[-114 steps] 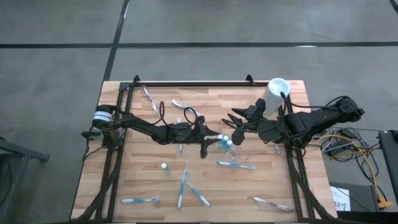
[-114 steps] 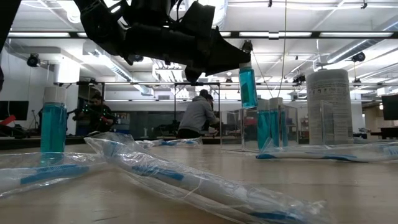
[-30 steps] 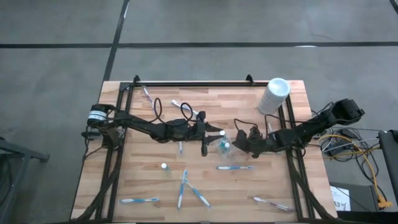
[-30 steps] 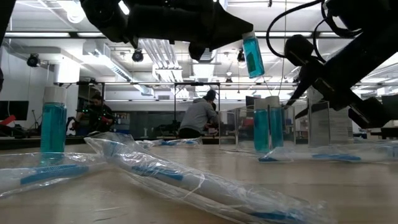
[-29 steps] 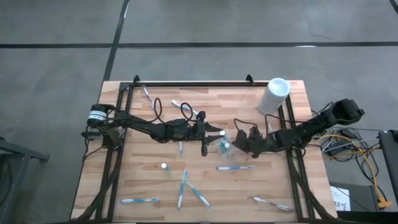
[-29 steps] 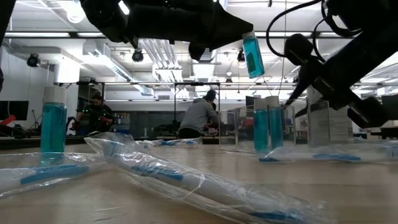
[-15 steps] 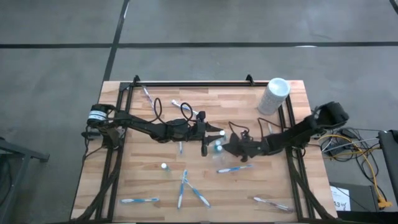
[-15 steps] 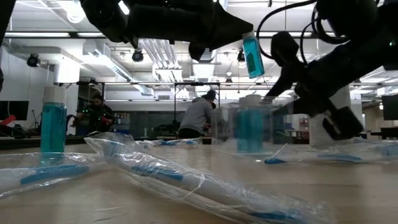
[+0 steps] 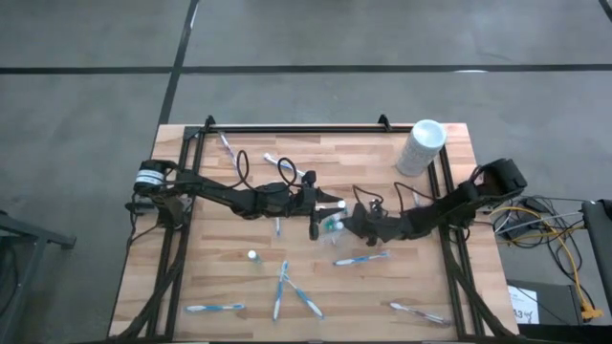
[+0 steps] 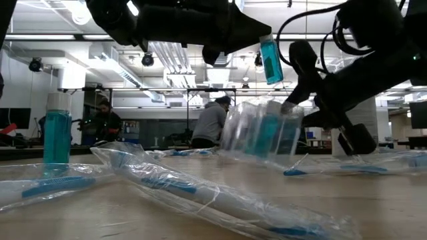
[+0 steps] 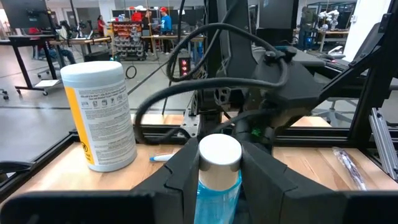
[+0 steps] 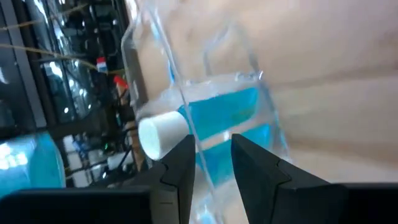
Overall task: Pick & Place toothbrushing station
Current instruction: Put the blue mouthwash into the middle section of the transparent organizer
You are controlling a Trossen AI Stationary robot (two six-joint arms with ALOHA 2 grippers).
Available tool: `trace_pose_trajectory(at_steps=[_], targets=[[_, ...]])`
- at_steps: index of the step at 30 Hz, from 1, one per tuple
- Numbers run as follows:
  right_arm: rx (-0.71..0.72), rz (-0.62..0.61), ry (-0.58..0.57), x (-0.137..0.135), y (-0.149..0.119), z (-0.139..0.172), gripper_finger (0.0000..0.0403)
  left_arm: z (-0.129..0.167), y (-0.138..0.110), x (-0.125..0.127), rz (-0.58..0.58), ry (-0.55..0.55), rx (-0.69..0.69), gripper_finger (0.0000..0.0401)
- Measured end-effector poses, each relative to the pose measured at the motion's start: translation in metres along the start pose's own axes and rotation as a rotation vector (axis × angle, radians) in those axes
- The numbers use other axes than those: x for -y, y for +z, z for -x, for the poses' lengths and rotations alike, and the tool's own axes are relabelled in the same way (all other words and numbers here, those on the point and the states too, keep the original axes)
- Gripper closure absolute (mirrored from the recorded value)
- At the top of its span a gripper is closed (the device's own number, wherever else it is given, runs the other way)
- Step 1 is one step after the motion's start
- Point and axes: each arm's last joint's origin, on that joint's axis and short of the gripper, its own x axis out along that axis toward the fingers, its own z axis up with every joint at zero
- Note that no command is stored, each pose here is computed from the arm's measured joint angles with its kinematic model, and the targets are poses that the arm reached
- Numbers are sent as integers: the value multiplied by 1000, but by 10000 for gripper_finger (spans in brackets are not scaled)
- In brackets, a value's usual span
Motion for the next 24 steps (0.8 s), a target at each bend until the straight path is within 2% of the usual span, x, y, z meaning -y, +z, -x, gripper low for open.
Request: trace_pose_trajectory(at_steps=[7, 13, 18, 21, 24], targets=[[42, 1, -35, 2, 13, 19, 305, 0, 0, 0, 1, 0, 0, 295], [16, 49, 36, -13, 10, 26, 305, 0, 0, 0, 2, 0, 0, 295], [88, 71, 59, -17, 14, 31, 305, 0, 1, 0, 1, 0, -1, 295], [132, 80, 34, -17, 19, 37, 305, 1, 0, 0, -15, -1, -25, 295], [160, 118, 57, -24, 21, 44, 305, 3, -5, 0, -23, 0, -99, 295]])
